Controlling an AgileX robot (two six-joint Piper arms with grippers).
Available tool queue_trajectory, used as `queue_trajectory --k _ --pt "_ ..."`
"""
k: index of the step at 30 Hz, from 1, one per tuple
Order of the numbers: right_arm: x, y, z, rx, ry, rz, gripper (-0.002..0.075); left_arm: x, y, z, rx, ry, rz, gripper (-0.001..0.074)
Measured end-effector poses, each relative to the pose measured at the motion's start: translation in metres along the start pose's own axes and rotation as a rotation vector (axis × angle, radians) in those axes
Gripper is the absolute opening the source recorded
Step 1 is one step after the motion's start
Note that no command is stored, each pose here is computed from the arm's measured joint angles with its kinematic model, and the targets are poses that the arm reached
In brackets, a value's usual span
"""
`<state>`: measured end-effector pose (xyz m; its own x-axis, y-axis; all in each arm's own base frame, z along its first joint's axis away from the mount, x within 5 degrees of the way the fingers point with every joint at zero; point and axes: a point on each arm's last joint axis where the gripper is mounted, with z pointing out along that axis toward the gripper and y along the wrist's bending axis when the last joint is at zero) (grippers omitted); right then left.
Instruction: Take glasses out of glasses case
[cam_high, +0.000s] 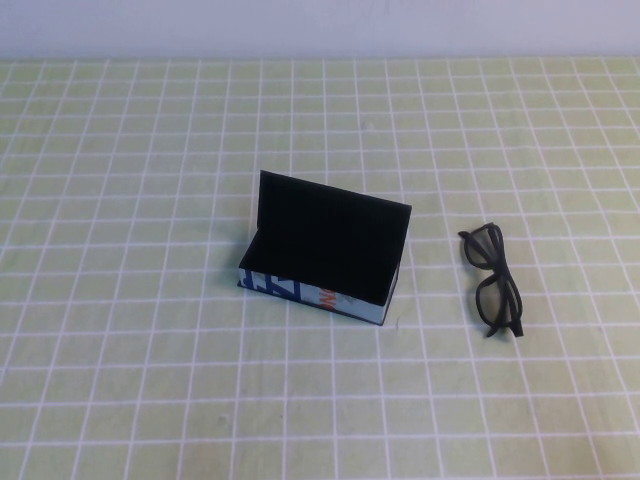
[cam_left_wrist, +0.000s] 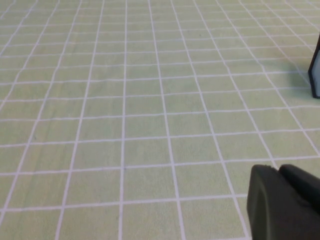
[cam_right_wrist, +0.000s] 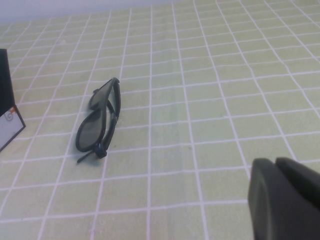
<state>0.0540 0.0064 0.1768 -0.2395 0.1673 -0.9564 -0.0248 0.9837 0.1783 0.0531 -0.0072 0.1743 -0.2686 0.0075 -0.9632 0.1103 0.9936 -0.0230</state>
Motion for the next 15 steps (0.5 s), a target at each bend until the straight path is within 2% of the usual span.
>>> queue_trajectory --k 15 --pt "-0.0001 0.0000 -0.0001 0.000 -0.002 0.000 -0.0018 0.0006 -0.0001 -0.0003 0.001 0.010 -0.006 -0.0004"
